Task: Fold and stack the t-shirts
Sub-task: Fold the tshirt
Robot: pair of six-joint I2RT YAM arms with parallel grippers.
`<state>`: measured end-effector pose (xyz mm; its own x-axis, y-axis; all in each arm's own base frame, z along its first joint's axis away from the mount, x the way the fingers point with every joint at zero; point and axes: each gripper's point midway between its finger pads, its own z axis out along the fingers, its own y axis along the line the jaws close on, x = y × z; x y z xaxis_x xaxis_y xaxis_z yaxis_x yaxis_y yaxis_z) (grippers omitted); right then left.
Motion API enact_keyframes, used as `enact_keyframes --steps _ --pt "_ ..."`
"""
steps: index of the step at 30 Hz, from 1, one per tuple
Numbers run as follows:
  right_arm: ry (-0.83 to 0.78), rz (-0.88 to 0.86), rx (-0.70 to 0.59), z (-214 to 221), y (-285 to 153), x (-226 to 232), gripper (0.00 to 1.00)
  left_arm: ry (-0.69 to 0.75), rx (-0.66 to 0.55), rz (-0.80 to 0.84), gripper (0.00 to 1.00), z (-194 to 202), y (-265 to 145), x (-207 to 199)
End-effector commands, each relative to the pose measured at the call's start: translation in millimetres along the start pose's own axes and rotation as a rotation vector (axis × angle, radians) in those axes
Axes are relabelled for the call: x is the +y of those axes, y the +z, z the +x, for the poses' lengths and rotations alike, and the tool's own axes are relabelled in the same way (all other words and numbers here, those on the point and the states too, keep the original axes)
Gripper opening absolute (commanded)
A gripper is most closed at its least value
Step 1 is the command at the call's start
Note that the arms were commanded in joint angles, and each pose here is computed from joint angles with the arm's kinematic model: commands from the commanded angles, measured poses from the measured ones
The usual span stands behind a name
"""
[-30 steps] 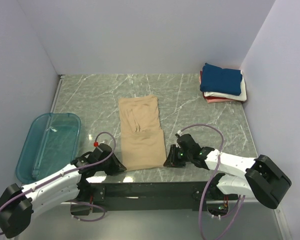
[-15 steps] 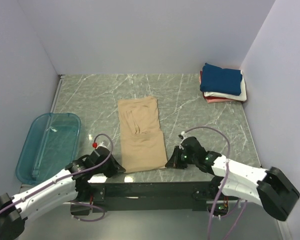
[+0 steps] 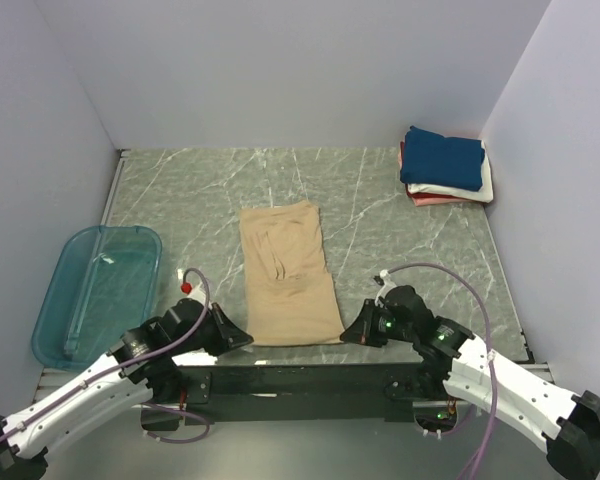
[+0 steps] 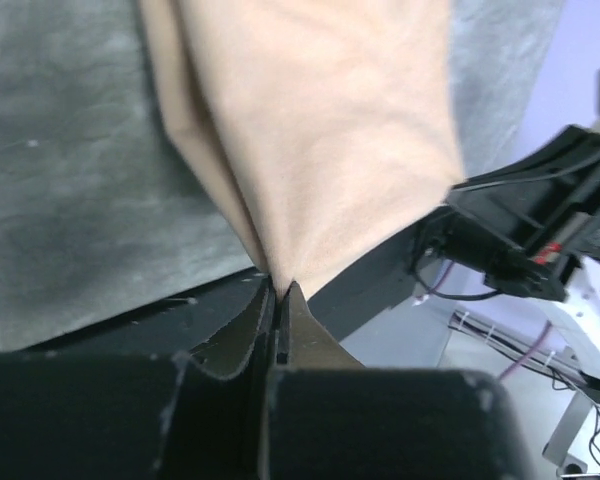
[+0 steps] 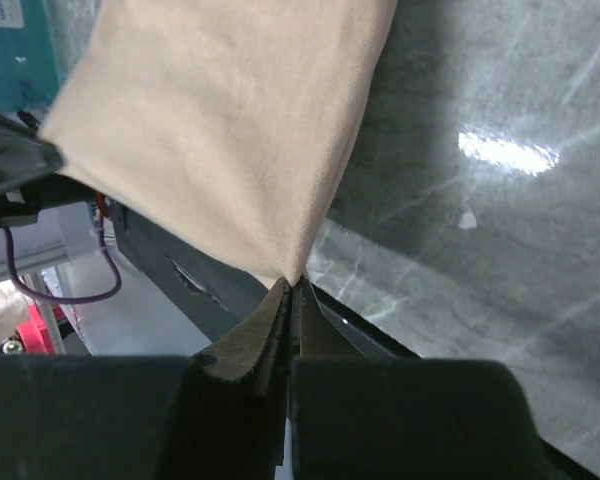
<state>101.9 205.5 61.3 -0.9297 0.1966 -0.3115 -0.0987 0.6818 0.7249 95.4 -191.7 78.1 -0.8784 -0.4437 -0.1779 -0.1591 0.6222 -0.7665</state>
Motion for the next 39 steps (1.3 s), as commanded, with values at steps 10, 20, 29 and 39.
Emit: enact_keyframes --steps 10,20,29,39 --pt "-0.117 0.115 -0.142 -69 -33 47 0.00 0.060 -0.206 0.012 0.00 -53 -16 -59" --pt "-0.192 0.102 -0.220 -142 -38 90 0.00 0.129 -0.291 -0.051 0.00 -106 -15 -115" --pt "-0.162 0.084 -0.255 -216 -29 100 0.00 0.122 -0.325 -0.087 0.00 -171 2 -124" --pt "-0.101 0.097 -0.183 -291 28 101 0.00 0.076 -0.343 -0.153 0.00 -245 36 -116"
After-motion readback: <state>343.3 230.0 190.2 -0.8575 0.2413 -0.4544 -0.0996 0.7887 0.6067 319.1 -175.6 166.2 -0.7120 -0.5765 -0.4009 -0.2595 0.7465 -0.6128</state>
